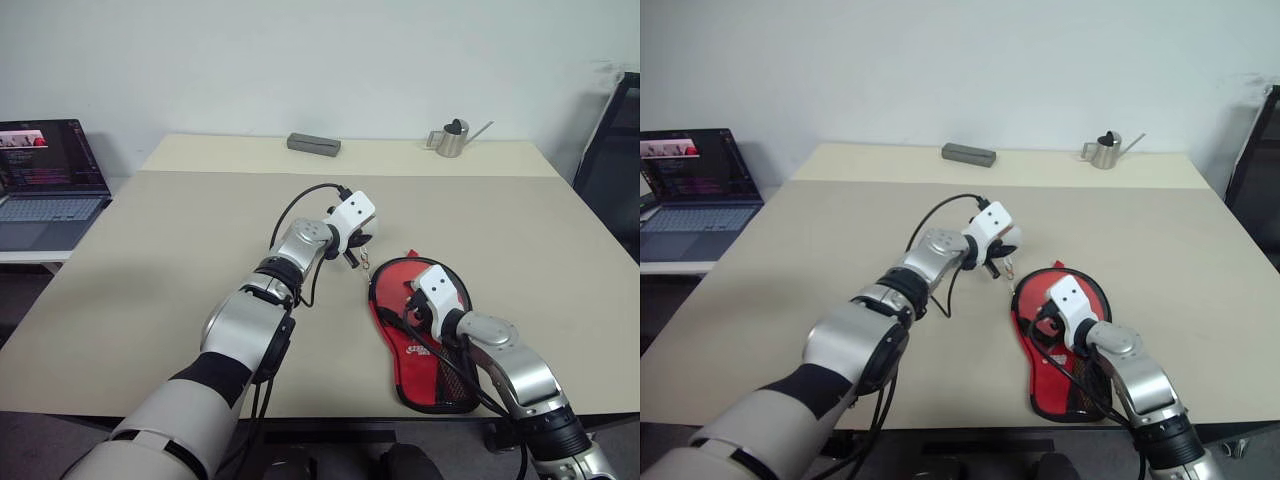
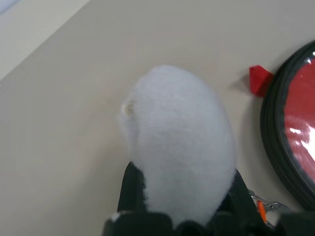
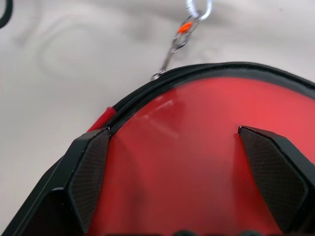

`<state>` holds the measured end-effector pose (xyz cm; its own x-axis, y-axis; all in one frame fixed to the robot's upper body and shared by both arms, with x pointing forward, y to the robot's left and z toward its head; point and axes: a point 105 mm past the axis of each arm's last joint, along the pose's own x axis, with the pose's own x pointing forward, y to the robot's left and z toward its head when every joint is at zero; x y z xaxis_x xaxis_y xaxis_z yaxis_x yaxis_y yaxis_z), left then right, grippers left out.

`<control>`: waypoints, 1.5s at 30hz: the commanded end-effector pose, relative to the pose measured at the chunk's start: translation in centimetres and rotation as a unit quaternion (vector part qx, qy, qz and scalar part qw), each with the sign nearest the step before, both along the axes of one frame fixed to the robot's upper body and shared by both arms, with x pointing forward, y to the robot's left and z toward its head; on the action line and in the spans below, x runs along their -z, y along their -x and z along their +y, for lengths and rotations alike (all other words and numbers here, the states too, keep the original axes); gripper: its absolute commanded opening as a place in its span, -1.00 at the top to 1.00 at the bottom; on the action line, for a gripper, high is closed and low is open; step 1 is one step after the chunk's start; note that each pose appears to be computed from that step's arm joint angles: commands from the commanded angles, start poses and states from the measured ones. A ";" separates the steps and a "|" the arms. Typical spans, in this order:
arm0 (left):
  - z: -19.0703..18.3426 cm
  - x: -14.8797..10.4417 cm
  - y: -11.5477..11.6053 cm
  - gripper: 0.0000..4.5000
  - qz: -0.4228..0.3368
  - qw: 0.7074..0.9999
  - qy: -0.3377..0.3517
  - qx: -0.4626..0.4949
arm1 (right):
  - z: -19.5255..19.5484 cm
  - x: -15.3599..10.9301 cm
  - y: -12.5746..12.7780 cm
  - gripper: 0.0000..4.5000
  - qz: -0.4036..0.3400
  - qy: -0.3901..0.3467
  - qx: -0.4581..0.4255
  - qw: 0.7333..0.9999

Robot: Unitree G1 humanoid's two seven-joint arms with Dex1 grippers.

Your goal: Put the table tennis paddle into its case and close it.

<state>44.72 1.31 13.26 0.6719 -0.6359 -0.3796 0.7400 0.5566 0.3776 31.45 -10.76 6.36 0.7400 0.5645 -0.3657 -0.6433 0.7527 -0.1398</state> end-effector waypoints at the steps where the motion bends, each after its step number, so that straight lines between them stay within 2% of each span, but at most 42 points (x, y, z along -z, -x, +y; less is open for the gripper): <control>1: -1.6 -3.3 -0.5 0.86 -0.057 0.998 0.010 0.004 | -1.6 8.2 4.3 -1.00 0.170 0.057 0.029 0.983; 13: -4.4 -6.7 -0.7 0.86 -0.117 0.993 0.021 -0.013 | -1.0 8.7 5.9 -1.00 0.183 0.049 0.047 0.981; 23: -5.0 -7.4 -0.8 0.86 -0.157 0.987 -0.016 -0.026 | -0.3 8.9 7.1 -1.00 0.192 0.047 0.045 0.979; 27: -4.9 -6.7 -0.8 0.86 -0.159 0.986 -0.038 -0.029 | -0.4 8.8 7.2 -1.00 0.192 0.045 0.048 0.979; 36: -5.9 -1.9 0.7 0.86 -0.097 0.993 -0.060 0.009 | 0.2 8.2 6.3 -1.00 0.181 0.039 0.052 0.981; 45: -7.3 -1.4 1.5 -0.61 -0.069 0.997 -0.027 0.024 | -0.1 8.1 6.1 -1.00 0.176 0.040 0.062 0.982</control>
